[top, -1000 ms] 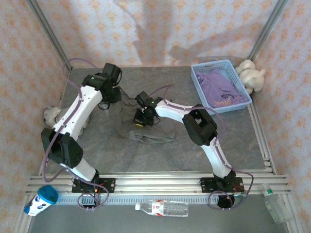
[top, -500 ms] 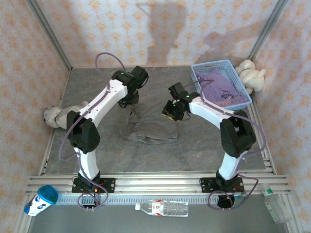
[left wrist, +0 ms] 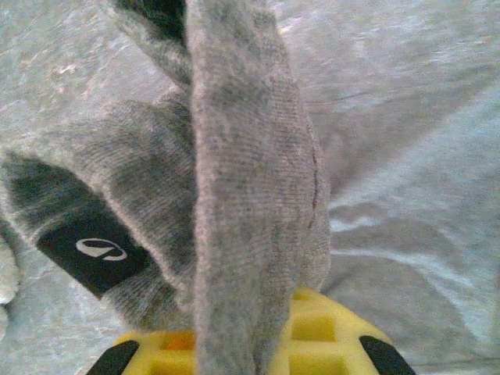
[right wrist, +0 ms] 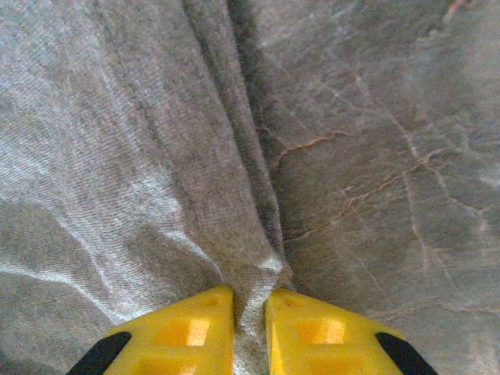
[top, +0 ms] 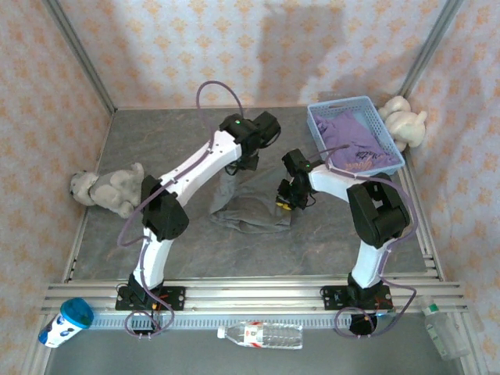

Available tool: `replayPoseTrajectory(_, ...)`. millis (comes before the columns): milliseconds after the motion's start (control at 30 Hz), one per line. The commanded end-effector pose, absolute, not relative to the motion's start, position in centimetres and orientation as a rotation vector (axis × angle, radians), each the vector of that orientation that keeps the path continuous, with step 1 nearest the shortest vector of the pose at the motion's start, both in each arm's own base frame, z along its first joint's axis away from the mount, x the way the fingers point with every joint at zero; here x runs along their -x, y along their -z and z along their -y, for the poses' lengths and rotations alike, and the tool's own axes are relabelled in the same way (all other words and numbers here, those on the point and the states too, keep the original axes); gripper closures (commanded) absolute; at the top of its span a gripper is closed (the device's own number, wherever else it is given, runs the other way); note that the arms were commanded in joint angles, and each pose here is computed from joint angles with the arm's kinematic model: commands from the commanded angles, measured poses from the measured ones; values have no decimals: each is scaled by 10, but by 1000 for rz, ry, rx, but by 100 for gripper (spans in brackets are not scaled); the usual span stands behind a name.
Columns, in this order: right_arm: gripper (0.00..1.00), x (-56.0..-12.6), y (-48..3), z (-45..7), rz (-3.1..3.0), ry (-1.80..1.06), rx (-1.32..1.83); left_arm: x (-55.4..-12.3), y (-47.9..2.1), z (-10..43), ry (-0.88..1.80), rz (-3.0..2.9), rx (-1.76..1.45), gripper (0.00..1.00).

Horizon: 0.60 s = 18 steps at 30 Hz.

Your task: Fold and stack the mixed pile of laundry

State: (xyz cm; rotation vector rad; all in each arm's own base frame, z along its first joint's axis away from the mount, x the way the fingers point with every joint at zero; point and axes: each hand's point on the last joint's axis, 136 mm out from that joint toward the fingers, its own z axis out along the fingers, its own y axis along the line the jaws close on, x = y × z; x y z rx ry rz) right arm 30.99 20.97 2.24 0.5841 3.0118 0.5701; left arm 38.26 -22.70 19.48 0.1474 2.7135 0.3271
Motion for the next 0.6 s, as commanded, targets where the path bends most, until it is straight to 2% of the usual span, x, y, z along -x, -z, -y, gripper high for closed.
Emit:
replayPoseTrajectory(0,83,-292,5,-200,-3084,-476,-614,-374,-193,241,-332,-2717,-151,96)
replayPoseTrajectory(67,83,-290,4,-198,-3083,-465,-612,-371,-182,257,-304,-2737,-175,94)
replayPoseTrajectory(100,83,-290,4,-197,-3081,-465,-609,-370,-176,263,-287,-2747,-183,89)
replayPoseTrajectory(133,82,-289,3,-196,-3082,-458,-608,-367,-170,271,-262,-2768,-200,71)
replayPoseTrajectory(167,82,-289,2,-196,-3082,-457,-601,-365,-165,279,-223,-2794,-211,59)
replayPoseTrajectory(267,79,-289,-1,-194,-3079,-444,-588,-358,-166,303,-20,-2840,-147,42)
replayPoseTrajectory(300,78,-290,-3,-192,-3076,-432,-585,-357,-173,311,57,-2834,-128,27)
replayPoseTrajectory(333,76,-290,-5,-189,-3075,-416,-579,-357,-185,319,157,-2815,-112,21)
replayPoseTrajectory(433,69,-291,-13,-177,-3062,-362,-570,-359,-221,322,317,-2730,-53,18)
replayPoseTrajectory(567,59,-296,-34,-157,-3018,-356,-591,-361,-245,291,376,-2656,48,18)
